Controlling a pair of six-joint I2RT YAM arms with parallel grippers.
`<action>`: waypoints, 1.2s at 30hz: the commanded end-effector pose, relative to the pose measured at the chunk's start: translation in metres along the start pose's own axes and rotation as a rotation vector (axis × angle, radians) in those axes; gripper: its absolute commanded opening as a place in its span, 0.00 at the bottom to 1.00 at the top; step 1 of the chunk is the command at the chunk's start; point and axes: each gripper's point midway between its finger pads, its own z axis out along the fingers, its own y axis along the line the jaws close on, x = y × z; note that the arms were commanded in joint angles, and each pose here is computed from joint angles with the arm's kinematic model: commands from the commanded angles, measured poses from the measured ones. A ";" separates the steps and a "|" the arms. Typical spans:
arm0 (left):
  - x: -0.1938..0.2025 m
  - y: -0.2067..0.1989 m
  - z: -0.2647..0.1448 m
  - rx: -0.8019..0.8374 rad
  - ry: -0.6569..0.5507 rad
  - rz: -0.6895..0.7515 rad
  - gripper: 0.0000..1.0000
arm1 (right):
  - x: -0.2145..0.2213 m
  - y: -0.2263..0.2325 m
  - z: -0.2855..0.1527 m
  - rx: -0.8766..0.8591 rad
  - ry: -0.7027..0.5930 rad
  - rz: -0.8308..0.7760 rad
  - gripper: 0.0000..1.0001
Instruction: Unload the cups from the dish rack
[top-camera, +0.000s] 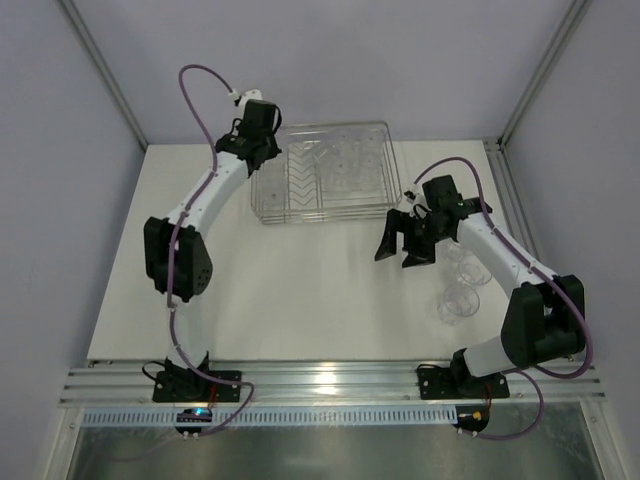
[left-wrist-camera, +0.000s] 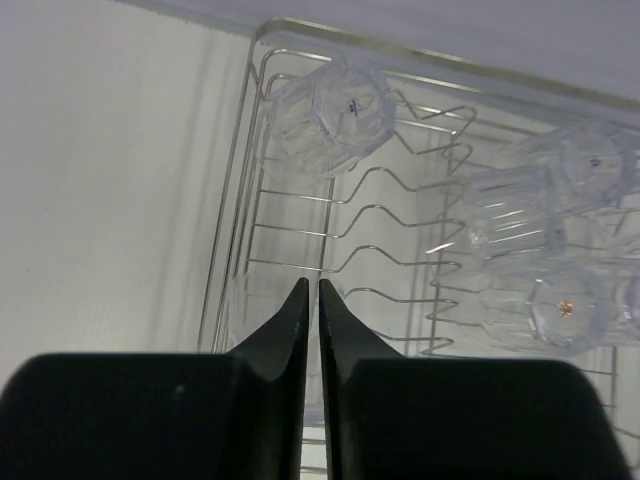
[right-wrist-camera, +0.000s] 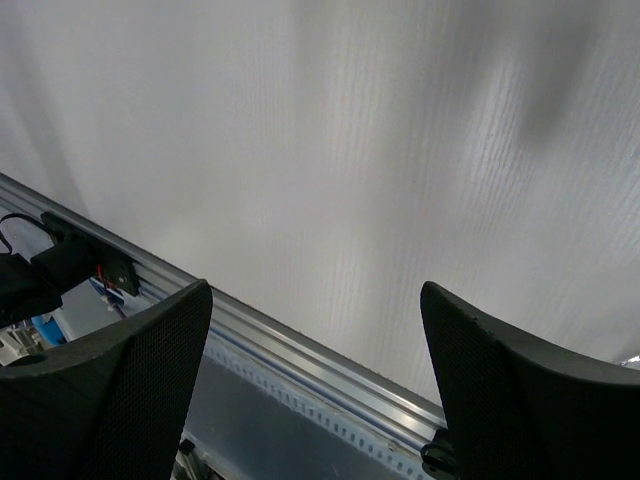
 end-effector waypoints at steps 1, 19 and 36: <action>-0.036 -0.006 -0.035 0.066 -0.089 -0.052 0.00 | -0.022 0.025 -0.015 -0.070 -0.090 -0.040 0.87; 0.033 -0.013 0.017 0.042 0.146 -0.007 0.68 | 0.000 0.012 -0.008 -0.055 -0.038 -0.062 0.87; 0.077 0.015 0.036 -0.116 0.293 0.053 0.76 | 0.007 0.013 -0.001 -0.077 -0.015 -0.054 0.87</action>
